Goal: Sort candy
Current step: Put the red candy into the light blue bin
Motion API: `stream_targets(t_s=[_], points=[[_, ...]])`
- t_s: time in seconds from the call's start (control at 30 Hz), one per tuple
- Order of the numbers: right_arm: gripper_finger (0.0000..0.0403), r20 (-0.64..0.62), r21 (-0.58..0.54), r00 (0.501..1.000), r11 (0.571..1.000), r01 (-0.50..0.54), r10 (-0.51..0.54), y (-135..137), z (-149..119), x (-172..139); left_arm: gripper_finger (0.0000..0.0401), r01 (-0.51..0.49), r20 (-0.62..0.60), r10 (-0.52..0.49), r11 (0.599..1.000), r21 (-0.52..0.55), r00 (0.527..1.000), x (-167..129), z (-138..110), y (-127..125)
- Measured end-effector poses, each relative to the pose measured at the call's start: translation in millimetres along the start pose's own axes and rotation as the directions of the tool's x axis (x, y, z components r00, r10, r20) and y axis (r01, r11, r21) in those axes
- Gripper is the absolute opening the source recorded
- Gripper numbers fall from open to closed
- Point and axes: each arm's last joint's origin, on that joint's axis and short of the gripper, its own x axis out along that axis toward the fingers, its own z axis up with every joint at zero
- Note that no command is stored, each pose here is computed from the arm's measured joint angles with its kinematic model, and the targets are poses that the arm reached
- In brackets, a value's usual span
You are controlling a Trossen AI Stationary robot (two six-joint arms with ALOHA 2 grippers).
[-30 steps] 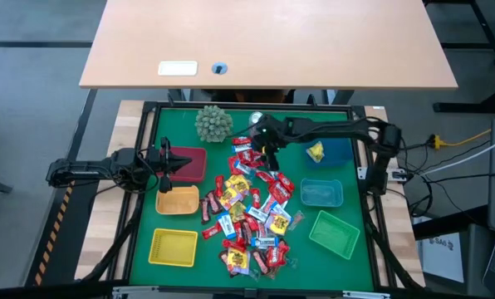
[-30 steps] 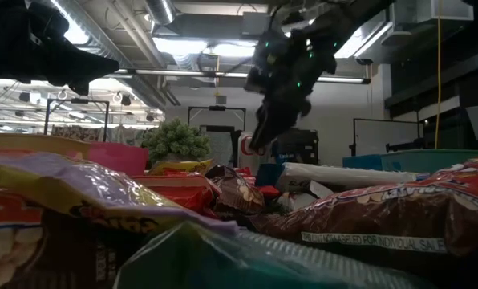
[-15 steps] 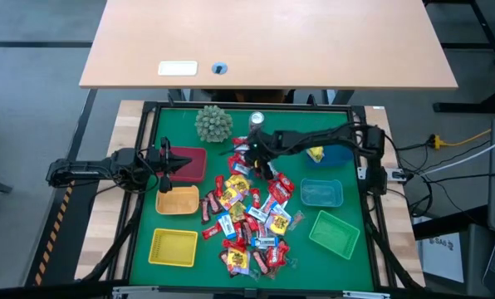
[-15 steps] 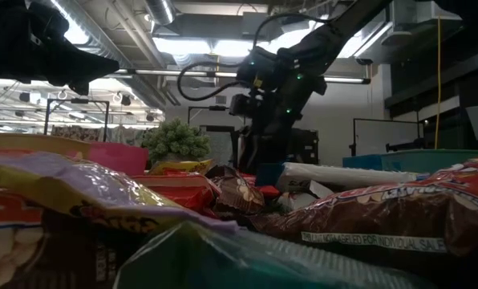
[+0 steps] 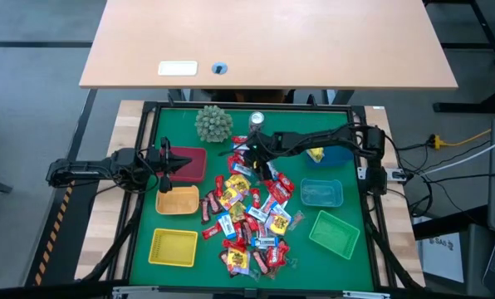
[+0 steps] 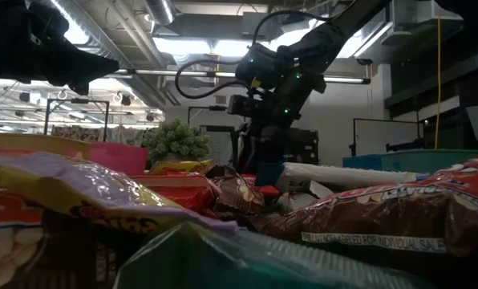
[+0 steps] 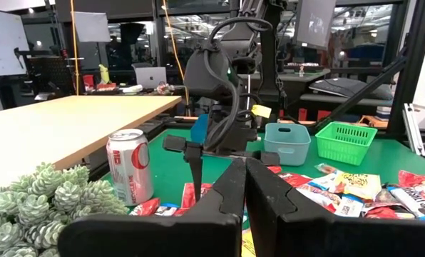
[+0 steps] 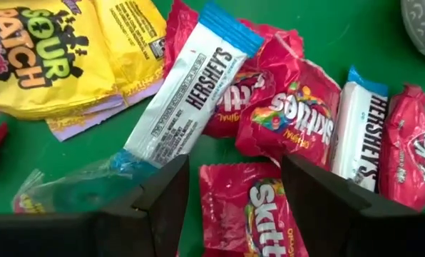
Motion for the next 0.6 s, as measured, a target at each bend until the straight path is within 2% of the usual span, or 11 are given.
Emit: stream_targets(t_s=[0.27, 0.6], points=[[0.0220, 0.025, -0.002, 0.998, 0.998, 0.062, -0.062, -4, 4, 0, 0.0001, 0.000, 0.000, 0.000, 1.000, 0.000, 1.000, 0, 0, 0], [0.0220, 0.034, 0.021, 0.998, 0.998, 0.054, -0.055, -3, 0, 17, 0.0001, 0.000, 0.000, 0.000, 1.000, 0.000, 1.000, 0, 0, 0]])
